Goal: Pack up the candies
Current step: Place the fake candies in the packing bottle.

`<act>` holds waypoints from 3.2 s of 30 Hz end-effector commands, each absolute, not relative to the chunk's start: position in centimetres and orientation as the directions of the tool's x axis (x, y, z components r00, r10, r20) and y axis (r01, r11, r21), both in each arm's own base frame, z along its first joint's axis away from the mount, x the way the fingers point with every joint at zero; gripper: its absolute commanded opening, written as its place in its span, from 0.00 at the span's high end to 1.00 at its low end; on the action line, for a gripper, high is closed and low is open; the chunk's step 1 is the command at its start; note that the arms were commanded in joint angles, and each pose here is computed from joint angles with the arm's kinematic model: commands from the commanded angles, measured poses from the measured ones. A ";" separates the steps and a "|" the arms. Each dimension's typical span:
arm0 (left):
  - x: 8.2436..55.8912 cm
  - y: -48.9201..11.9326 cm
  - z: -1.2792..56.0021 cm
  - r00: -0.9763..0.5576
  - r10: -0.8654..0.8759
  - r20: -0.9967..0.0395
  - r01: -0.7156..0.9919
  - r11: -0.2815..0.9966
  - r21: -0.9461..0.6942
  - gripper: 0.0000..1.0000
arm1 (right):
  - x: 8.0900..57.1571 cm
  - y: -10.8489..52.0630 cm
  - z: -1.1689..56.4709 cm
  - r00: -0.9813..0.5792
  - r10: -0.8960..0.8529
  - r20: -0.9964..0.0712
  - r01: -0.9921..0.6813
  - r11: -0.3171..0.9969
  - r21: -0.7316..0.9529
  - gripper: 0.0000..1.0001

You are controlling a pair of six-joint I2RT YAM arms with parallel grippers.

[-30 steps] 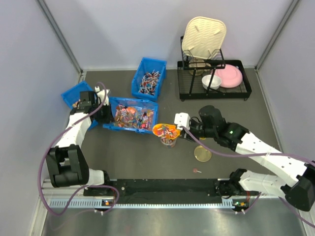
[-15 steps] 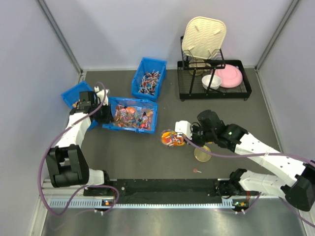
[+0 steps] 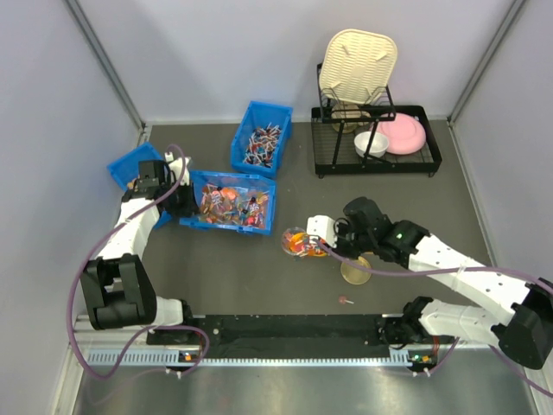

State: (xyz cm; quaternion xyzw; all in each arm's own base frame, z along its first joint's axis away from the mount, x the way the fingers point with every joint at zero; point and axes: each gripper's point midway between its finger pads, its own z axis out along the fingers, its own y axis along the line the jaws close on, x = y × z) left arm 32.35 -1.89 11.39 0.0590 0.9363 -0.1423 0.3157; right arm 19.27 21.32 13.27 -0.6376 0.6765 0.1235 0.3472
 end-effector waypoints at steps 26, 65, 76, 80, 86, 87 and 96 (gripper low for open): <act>34.9 -3.2 16.5 -0.667 -0.017 -0.745 0.280 0.921 -0.272 1.00 | 22.7 19.7 13.2 0.050 -0.825 -0.563 -0.874 0.236 -0.425 1.00; 34.9 -3.2 16.4 -0.669 -0.020 -0.743 0.278 0.920 -0.276 1.00 | 22.8 20.1 16.7 0.053 -0.852 -0.520 -0.893 0.193 -0.406 1.00; 35.0 -3.3 16.5 -0.669 -0.022 -0.743 0.279 0.919 -0.278 1.00 | 23.1 19.8 16.5 0.062 -0.874 -0.482 -0.894 0.166 -0.416 1.00; 34.9 -3.3 16.4 -0.670 -0.022 -0.742 0.279 0.919 -0.279 1.00 | 23.1 19.8 16.2 0.061 -0.879 -0.473 -0.899 0.157 -0.408 1.00; 34.9 -3.3 16.3 -0.672 -0.022 -0.740 0.279 0.919 -0.280 1.00 | 23.3 19.6 16.8 0.069 -0.893 -0.445 -0.890 0.147 -0.432 1.00; 34.9 -3.3 16.4 -0.671 -0.022 -0.741 0.279 0.919 -0.279 1.00 | 23.3 19.5 16.8 0.069 -0.896 -0.439 -0.889 0.144 -0.434 1.00; 35.0 -3.3 16.4 -0.668 -0.020 -0.744 0.281 0.919 -0.277 1.00 | 22.7 19.4 16.6 0.100 -0.923 -0.371 -0.889 0.085 -0.451 1.00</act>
